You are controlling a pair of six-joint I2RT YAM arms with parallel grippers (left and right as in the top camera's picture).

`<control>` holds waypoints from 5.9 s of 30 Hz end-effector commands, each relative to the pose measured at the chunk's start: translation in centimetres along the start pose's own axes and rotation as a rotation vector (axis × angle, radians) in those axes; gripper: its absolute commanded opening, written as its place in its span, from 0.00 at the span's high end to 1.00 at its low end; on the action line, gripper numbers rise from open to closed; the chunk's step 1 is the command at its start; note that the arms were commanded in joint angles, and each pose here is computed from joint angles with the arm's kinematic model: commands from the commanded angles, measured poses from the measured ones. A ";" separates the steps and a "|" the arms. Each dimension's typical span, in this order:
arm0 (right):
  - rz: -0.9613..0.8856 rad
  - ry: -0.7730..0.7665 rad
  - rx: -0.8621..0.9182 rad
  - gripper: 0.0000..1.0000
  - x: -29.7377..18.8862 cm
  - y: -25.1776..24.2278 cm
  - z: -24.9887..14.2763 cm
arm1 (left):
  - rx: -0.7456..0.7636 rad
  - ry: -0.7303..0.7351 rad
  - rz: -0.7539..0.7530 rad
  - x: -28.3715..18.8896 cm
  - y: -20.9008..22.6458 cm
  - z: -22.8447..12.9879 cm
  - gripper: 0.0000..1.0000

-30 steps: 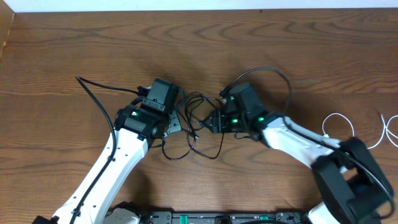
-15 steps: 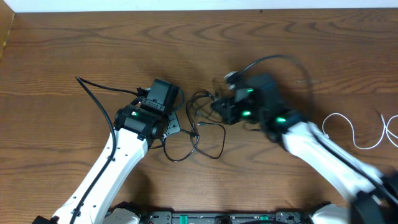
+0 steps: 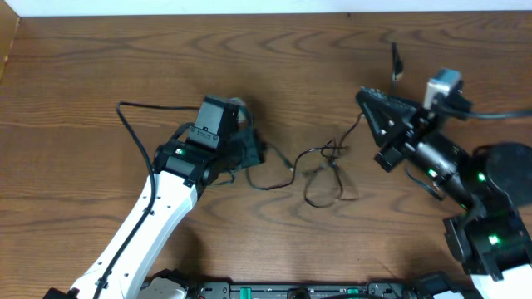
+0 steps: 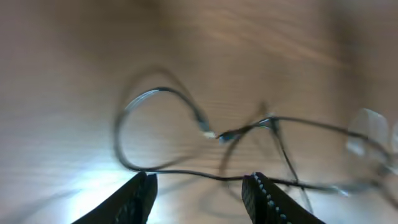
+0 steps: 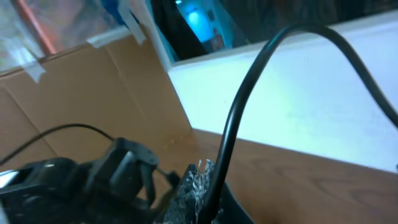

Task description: Untangle cables

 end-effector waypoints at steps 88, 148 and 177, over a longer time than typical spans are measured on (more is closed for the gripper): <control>-0.549 0.634 0.538 0.99 -4.5 -6.6 -16.6 | 0.352 -0.045 -0.180 1.2 -7.0 -1.9 0.92; -0.114 0.686 1.074 0.49 1.6 -1.3 -17.3 | 0.431 0.146 -0.457 -4.4 -10.7 -7.9 0.92; -0.415 0.609 0.036 0.99 0.7 -10.6 -14.7 | 0.437 0.049 -0.098 -2.3 -5.9 -8.1 0.60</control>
Point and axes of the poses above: each gripper's point midway between its finger pads, its own x axis out along the fingers, its own y axis along the line the jaws close on, z = x × y, the point moved 2 cm from there along -x, back along the fingers, and after that the axes turned 12 degrees about -x, right-handed, at the moved point
